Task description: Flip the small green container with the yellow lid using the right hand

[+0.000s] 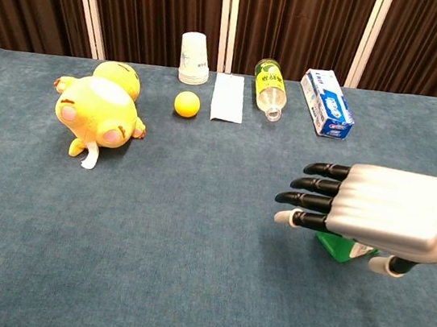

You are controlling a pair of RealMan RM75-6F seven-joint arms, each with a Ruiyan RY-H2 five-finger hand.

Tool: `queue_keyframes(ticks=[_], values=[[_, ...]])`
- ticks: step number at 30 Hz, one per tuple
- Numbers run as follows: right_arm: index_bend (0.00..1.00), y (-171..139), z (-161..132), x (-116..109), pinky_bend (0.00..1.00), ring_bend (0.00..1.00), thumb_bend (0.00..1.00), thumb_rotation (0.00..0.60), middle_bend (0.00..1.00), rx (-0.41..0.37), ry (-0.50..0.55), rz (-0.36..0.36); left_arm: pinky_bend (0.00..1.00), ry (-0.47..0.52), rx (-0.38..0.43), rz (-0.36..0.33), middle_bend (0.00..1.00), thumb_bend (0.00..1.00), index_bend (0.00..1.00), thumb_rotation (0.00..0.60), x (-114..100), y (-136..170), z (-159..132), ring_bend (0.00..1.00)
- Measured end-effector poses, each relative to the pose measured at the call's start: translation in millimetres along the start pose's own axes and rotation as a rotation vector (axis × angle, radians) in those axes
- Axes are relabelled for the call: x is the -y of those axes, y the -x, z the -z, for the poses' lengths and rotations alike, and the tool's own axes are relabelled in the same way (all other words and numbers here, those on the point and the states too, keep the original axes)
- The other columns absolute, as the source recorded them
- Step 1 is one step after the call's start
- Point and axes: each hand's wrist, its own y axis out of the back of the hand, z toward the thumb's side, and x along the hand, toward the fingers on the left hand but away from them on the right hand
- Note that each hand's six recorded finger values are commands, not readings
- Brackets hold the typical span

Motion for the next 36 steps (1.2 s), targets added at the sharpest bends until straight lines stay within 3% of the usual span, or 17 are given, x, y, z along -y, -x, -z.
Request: queue_keyframes(ticks=[3, 6, 10, 12, 16, 20, 23, 26, 36], values=[[0.02, 6.2, -1.1, 3.1, 0.17, 0.0, 0.14, 0.6, 0.06, 0.002, -0.036, -0.02, 0.0, -0.001, 0.0, 0.006, 0.0, 0.0, 0.0, 0.6, 1.2, -0.4, 0.4, 0.0], [0.11, 10.4, 0.5, 7.5, 0.27, 0.06, 0.19, 0.6, 0.17, 0.009, -0.087, -0.036, 0.0, -0.002, 0.003, 0.007, 0.0, 0.0, 0.0, 0.6, 1.7, -0.3, -0.3, 0.0], [0.31, 13.7, 6.0, 14.9, 0.49, 0.28, 0.39, 0.6, 0.39, 0.023, -0.154, -0.053, 0.0, -0.003, 0.003, 0.007, 0.0, 0.0, 0.0, 0.6, 2.0, 0.0, -0.5, 0.0], [0.37, 14.5, 9.3, 17.1, 0.54, 0.35, 0.47, 0.6, 0.46, 0.034, -0.176, -0.053, 0.0, -0.003, 0.003, 0.007, 0.0, 0.0, 0.0, 0.6, 2.1, 0.2, -0.6, 0.0], [0.44, 14.6, 12.2, 15.6, 0.59, 0.42, 0.6, 0.6, 0.52, 0.047, -0.186, -0.033, 0.0, -0.007, 0.004, 0.009, 0.0, 0.0, 0.0, 0.6, 3.1, 0.4, -1.3, 0.0], [0.45, 13.3, 15.4, 9.9, 0.59, 0.43, 0.63, 0.6, 0.53, 0.057, -0.155, 0.013, 0.0, -0.01, 0.004, 0.011, 0.0, 0.0, 0.0, 0.6, 4.3, 0.4, -1.8, 0.0], [0.45, 11.9, 19.8, 3.8, 0.59, 0.43, 0.63, 0.6, 0.53, 0.072, -0.087, 0.056, 0.0, -0.01, 0.005, 0.012, 0.0, 0.0, 0.0, 0.6, 4.9, 0.6, -2.3, 0.0], [0.46, 10.8, 24.7, -2.5, 0.59, 0.43, 0.63, 0.6, 0.53, 0.096, 0.049, 0.095, 0.0, -0.008, 0.006, 0.013, 0.0, 0.0, 0.0, 0.6, 4.9, 0.7, -2.7, 0.0], [0.5, 7.1, 42.8, -10.8, 0.59, 0.43, 0.67, 0.6, 0.53, 0.167, 0.734, 0.206, 0.0, -0.006, 0.011, 0.005, 0.0, 0.0, 0.0, 0.6, 3.4, 2.0, -3.9, 0.0]])
